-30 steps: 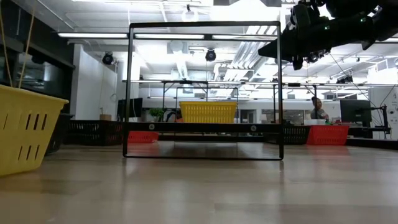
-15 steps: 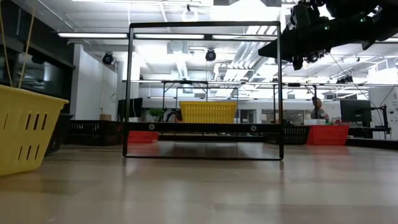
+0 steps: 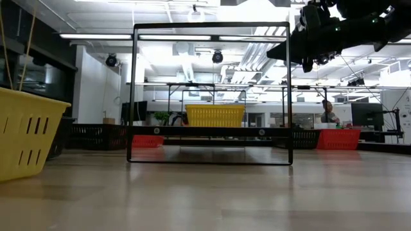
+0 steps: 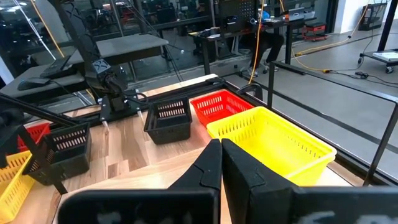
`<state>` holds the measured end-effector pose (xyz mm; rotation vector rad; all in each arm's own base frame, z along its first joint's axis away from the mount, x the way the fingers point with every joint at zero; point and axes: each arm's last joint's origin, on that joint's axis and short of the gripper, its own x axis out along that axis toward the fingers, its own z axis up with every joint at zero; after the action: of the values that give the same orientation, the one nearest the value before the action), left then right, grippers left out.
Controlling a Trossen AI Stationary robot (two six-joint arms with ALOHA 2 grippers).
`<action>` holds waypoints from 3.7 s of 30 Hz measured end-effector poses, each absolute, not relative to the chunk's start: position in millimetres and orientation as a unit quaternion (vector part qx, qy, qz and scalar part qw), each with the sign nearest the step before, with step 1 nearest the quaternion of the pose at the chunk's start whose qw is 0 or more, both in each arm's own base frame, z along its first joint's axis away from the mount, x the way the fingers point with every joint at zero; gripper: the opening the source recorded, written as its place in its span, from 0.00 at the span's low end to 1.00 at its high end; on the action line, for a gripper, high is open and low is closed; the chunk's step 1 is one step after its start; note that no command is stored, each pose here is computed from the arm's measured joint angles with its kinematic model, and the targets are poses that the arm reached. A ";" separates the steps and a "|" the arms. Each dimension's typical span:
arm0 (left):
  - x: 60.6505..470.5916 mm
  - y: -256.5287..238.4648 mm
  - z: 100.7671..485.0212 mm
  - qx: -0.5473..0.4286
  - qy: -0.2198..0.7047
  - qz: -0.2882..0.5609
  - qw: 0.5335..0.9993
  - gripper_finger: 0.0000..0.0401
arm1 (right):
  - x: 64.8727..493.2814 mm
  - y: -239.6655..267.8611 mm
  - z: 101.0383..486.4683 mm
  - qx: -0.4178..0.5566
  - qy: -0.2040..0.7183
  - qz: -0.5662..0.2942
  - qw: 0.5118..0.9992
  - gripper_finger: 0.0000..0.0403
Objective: Stack baskets on shelf by color
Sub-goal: Stack the yellow bin on the yellow bin on the shelf
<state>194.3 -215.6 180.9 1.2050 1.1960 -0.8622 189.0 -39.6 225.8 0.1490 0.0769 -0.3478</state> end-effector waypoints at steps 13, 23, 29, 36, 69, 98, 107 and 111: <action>204.1 -214.7 167.0 0.512 0.521 -0.385 0.564 0.52 | 188.9 -39.5 225.4 0.074 0.040 -0.173 0.981 0.00; 209.4 -209.7 167.1 0.513 0.524 -0.374 0.568 0.20 | 188.9 -39.6 224.7 0.074 0.044 -0.173 0.981 0.00; 214.2 -207.2 167.3 0.500 0.527 -0.361 0.584 0.02 | 188.9 -39.6 224.7 0.074 0.044 -0.173 0.981 0.00; 222.0 -208.7 177.0 0.489 0.527 -0.333 0.610 0.01 | 188.9 -39.5 224.7 0.077 0.043 -0.173 0.981 0.00; 281.1 66.2 296.1 0.619 0.578 -0.055 0.530 0.00 | 188.5 -39.5 221.5 0.061 0.065 -0.174 0.981 0.00; 317.2 157.3 234.4 0.729 0.528 -0.139 0.413 0.00 | 187.9 -40.0 219.0 0.044 0.080 -0.182 0.979 0.00; 316.2 157.1 233.6 0.721 0.534 -0.137 0.419 0.07 | 187.8 -40.0 218.8 0.044 0.081 -0.183 0.979 0.00; 316.0 157.1 233.6 0.719 0.535 -0.136 0.422 0.13 | 187.8 -40.0 218.6 0.047 0.081 -0.183 0.979 0.00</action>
<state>316.0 157.1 233.6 1.8009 1.3389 -0.3398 187.8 -40.0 218.6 0.0954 0.1631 -0.3695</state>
